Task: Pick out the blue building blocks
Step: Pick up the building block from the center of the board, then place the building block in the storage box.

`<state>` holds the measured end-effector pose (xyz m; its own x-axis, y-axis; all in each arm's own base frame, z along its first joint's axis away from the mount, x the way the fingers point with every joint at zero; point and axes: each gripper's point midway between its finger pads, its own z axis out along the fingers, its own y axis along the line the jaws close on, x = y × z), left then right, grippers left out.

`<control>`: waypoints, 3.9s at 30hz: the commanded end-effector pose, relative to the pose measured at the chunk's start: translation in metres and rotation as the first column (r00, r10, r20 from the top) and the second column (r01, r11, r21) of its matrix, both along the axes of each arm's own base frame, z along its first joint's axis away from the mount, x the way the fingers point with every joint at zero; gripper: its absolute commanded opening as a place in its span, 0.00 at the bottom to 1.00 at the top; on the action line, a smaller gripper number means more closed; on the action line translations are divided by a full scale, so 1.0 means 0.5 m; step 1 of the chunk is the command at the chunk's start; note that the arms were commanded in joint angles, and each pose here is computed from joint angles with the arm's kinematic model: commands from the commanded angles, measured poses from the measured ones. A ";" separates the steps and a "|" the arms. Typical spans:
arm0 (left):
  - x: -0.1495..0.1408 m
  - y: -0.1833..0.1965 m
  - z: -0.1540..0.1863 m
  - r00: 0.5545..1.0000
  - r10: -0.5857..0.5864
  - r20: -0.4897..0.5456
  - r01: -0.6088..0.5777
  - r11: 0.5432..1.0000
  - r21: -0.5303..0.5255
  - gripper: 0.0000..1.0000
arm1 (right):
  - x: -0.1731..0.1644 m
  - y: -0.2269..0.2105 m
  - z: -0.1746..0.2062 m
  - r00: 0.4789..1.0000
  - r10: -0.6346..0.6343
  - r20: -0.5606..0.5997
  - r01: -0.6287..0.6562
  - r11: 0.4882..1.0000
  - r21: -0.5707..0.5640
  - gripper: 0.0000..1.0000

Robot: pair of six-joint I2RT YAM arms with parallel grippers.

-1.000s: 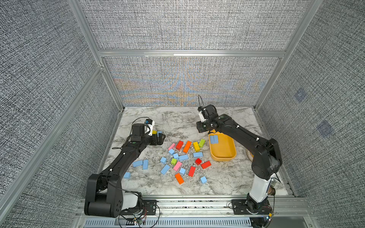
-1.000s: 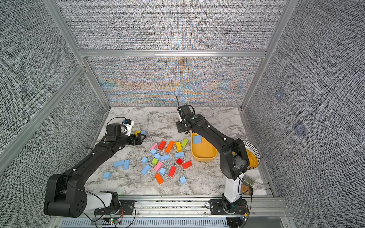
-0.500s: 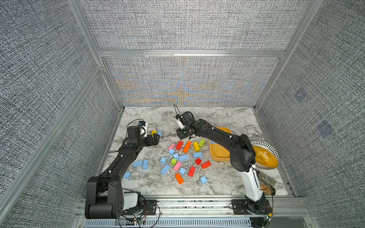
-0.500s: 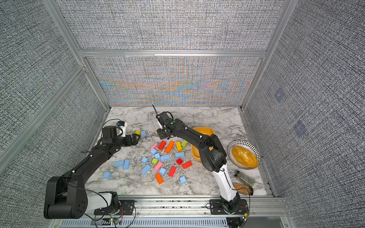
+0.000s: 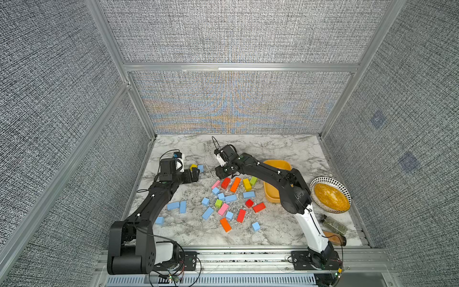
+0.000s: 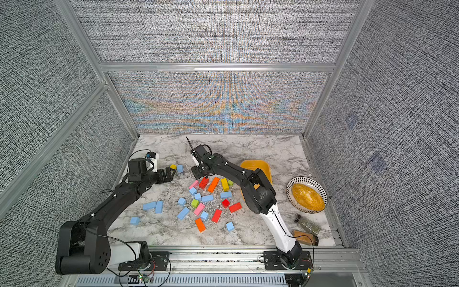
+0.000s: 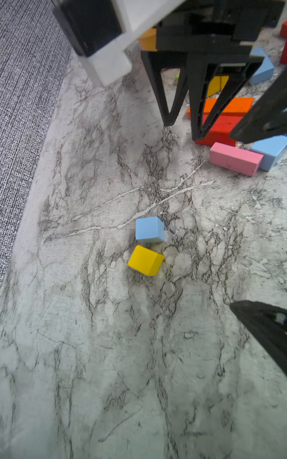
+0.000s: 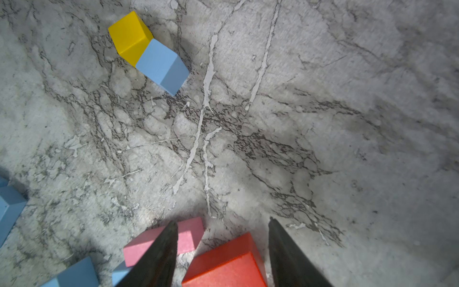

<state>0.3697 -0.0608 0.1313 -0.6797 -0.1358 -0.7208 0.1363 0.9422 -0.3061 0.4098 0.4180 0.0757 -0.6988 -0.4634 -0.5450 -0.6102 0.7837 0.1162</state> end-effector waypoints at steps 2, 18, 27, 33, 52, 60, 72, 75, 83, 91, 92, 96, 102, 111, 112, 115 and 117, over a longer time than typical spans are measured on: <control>0.009 0.019 0.018 0.999 0.041 0.024 -0.041 0.999 0.006 1.00 | -0.011 0.001 -0.018 1.000 0.006 -0.024 -0.007 1.000 -0.021 0.61; 0.012 0.025 0.009 0.999 0.045 0.012 -0.046 0.999 0.008 1.00 | 0.015 0.079 -0.012 0.980 0.154 0.122 -0.158 0.987 0.022 0.65; 0.015 0.070 0.029 0.993 0.112 0.029 -0.113 0.993 0.019 1.00 | 0.065 0.158 -0.014 0.957 0.188 0.219 -0.214 0.971 0.102 0.68; 0.012 0.094 0.044 0.989 0.143 0.046 -0.144 0.990 0.006 1.00 | 0.096 0.183 -0.037 0.958 0.158 0.241 -0.193 0.973 0.129 0.70; 0.009 0.102 0.058 0.988 0.140 0.071 -0.140 0.990 -0.003 1.00 | 0.125 0.227 -0.104 0.970 0.095 0.223 -0.154 0.953 0.263 0.71; 0.008 0.089 0.050 0.993 0.096 0.064 -0.095 0.995 -0.013 1.00 | 0.131 0.224 -0.100 0.967 0.091 0.240 -0.155 0.952 0.262 0.56; 0.001 0.054 0.062 0.996 -0.009 0.088 0.013 0.999 -0.042 1.00 | 0.133 0.218 -0.021 0.950 0.087 0.301 -0.170 0.949 0.264 0.30; -0.006 0.031 0.076 0.991 -0.066 0.113 0.075 0.994 -0.078 1.00 | 0.128 0.208 0.021 0.941 0.079 0.329 -0.173 0.948 0.268 0.26; -0.015 -0.016 0.084 0.980 -0.154 0.123 0.174 0.969 -0.176 1.00 | 0.105 0.150 0.145 0.922 0.046 0.385 -0.163 0.947 0.276 0.16; -0.004 -0.120 0.088 0.944 -0.323 0.065 0.328 0.937 -0.123 1.00 | 0.076 -0.042 0.237 0.918 -0.105 0.381 -0.014 0.955 0.297 0.16; 0.001 -0.138 0.094 0.936 -0.348 0.057 0.353 0.928 -0.117 1.00 | 0.074 -0.076 0.241 0.919 -0.129 0.372 0.013 0.955 0.298 0.15; 0.029 -0.200 0.111 0.906 -0.423 0.022 0.422 0.898 -0.125 1.00 | 0.066 -0.225 0.224 0.917 -0.244 0.314 0.151 0.944 0.292 0.16; 0.061 -0.285 0.113 0.870 -0.492 -0.038 0.484 0.866 -0.128 1.00 | 0.042 -0.437 0.158 0.869 -0.446 0.215 0.389 0.883 0.263 0.16; 0.041 -0.345 0.050 0.843 -0.526 -0.116 0.508 0.847 -0.155 1.00 | 0.019 -0.621 0.029 0.766 -0.639 0.070 0.620 0.764 0.181 0.21; 0.041 -0.344 0.047 0.843 -0.525 -0.119 0.507 0.848 -0.152 1.00 | 0.022 -0.628 0.024 0.760 -0.646 0.070 0.629 0.758 0.175 0.22; 0.039 -0.337 0.046 0.845 -0.521 -0.121 0.507 0.852 -0.130 1.00 | 0.032 -0.641 0.003 0.753 -0.655 0.062 0.641 0.751 0.155 0.24; 0.037 -0.334 0.047 0.845 -0.522 -0.119 0.510 0.852 -0.118 1.00 | 0.043 -0.643 -0.006 0.753 -0.655 0.061 0.642 0.752 0.150 0.26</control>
